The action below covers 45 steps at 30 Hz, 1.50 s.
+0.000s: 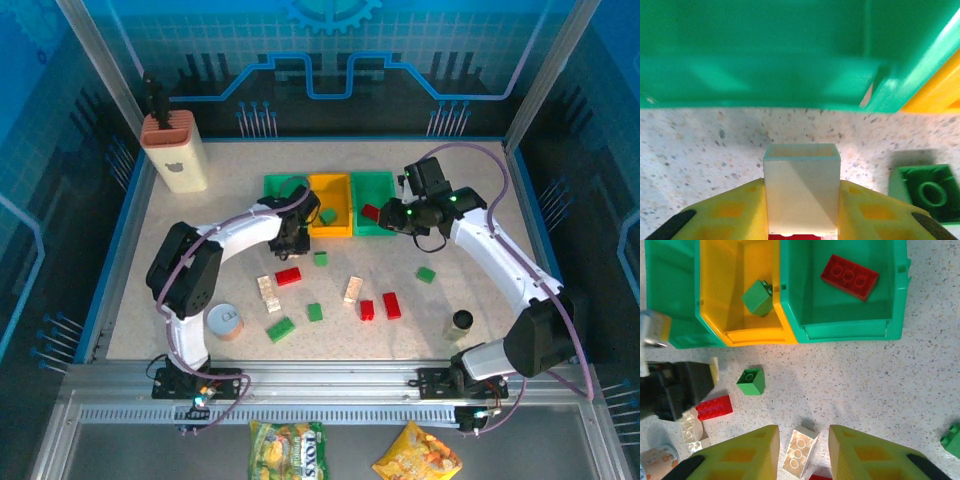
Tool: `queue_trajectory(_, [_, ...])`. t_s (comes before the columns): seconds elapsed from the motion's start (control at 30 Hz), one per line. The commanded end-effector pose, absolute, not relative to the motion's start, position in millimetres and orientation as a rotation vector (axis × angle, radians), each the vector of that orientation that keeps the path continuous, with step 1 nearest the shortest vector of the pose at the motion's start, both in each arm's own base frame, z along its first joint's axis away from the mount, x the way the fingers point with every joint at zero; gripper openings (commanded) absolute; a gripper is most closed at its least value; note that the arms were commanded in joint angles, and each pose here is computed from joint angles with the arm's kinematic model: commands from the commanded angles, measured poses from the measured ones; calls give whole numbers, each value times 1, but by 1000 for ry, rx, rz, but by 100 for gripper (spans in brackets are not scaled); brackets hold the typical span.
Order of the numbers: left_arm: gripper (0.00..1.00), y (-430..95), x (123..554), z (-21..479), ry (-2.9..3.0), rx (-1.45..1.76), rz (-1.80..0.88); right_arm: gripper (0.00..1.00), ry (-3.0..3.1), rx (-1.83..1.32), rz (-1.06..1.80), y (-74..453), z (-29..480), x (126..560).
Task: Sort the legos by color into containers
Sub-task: Pick up the lego from the center of the table, then place the lego in the container.
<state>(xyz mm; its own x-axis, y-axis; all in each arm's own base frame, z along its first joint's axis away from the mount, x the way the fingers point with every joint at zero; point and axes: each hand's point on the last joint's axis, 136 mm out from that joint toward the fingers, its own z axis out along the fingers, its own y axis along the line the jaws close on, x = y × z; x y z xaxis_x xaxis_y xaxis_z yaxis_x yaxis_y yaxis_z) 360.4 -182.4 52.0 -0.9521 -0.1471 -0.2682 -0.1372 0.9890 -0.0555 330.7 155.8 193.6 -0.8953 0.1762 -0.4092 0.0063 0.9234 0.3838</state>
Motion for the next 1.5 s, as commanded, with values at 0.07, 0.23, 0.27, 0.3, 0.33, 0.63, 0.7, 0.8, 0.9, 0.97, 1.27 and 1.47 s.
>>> queue_trajectory(0.07, [34,-170,382,93,2789,-179,-85,33,2685,100,479,150,173,327])
queue_trajectory(0.23, [34,-159,406,108,2758,-161,-107,34,2737,36,457,152,146,324])
queue_trajectory(0.27, [34,-157,410,110,2756,-155,-106,34,2743,33,454,151,143,324])
queue_trajectory(0.3, [34,-156,415,112,2751,-145,-108,35,2751,30,449,151,139,323])
queue_trajectory(0.33, [34,-154,421,113,2748,-138,-108,35,2757,30,446,150,135,322])
queue_trajectory(0.63, [34,-153,464,105,2754,-99,-112,36,2790,32,398,143,122,314])
queue_trajectory(0.7, [34,-153,471,100,2760,-98,-115,36,2794,28,392,142,121,313])
queue_trajectory(0.8, [34,-153,480,87,2778,-99,-112,37,2798,24,384,141,120,311])
queue_trajectory(0.9, [34,-153,485,73,2804,-103,-105,37,2801,25,381,140,120,309])
queue_trajectory(0.97, [35,-152,486,65,2816,-105,-89,38,2802,26,382,139,119,307])
queue_trajectory(1.27, [39,-151,487,40,2851,-122,-79,39,2806,20,378,137,120,301])
queue_trajectory(1.47, [45,-153,489,48,2834,-129,-103,39,2801,13,384,138,121,300])
